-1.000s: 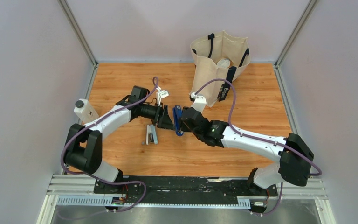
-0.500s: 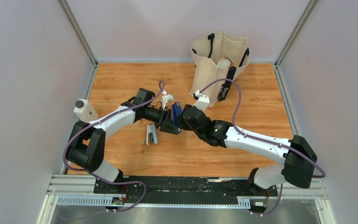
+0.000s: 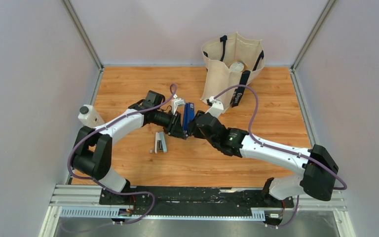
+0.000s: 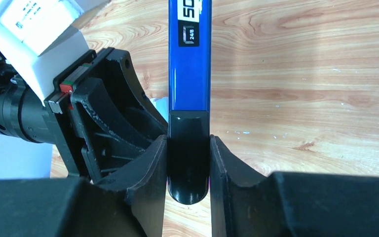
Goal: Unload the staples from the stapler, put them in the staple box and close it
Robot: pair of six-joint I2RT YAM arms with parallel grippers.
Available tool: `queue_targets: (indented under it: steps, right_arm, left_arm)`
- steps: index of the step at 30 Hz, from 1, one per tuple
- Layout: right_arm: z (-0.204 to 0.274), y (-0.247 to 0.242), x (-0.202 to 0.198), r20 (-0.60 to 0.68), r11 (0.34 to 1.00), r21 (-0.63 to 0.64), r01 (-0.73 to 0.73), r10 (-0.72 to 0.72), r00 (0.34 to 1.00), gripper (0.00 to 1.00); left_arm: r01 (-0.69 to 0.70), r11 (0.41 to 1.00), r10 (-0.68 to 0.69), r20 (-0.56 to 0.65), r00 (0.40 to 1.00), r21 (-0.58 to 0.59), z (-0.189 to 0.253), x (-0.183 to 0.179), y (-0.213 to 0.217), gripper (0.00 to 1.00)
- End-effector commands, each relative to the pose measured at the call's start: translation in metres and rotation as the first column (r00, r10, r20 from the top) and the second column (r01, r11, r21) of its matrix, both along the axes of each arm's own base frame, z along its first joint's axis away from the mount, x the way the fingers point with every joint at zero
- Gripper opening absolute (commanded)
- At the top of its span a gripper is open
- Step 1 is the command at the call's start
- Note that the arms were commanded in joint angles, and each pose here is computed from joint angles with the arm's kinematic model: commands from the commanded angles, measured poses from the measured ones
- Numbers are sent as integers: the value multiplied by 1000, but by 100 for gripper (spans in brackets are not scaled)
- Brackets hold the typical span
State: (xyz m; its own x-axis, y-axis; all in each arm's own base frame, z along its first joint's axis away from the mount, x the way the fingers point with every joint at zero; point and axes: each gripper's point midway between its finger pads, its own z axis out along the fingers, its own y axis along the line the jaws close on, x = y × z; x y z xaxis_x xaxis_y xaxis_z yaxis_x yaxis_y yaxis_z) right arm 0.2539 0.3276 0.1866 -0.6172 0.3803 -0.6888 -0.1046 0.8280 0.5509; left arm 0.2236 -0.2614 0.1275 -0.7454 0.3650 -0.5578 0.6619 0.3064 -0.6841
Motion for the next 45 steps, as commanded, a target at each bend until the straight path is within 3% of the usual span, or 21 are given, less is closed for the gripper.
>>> queue_targets:
  steps: [1,8,24,34,41,45]
  right_arm:
    - [44,12,0,61,985,170,-18,7,998,0]
    - [24,11,-7,34,992,109,-62,59,998,0]
    - [-10,-20,-30,-4,995,19,-99,99,995,0]
    - [-56,-15,-54,-60,942,-118,-313,308,950,0]
    - [-85,-20,-69,-115,921,-143,-363,349,930,0]
    - [-91,-24,-73,-125,909,-173,-380,363,923,0]
  left_arm:
    - [18,1000,-22,194,981,23,9,23,1,30]
    - [20,994,-54,314,948,110,2,28,16,24]
    - [-116,950,-65,546,835,290,-10,67,48,17]
    - [-186,905,-159,711,685,382,5,101,63,17]
    - [-215,878,-226,766,602,428,-6,106,61,16]
    - [-257,854,-272,809,521,453,-8,112,63,16]
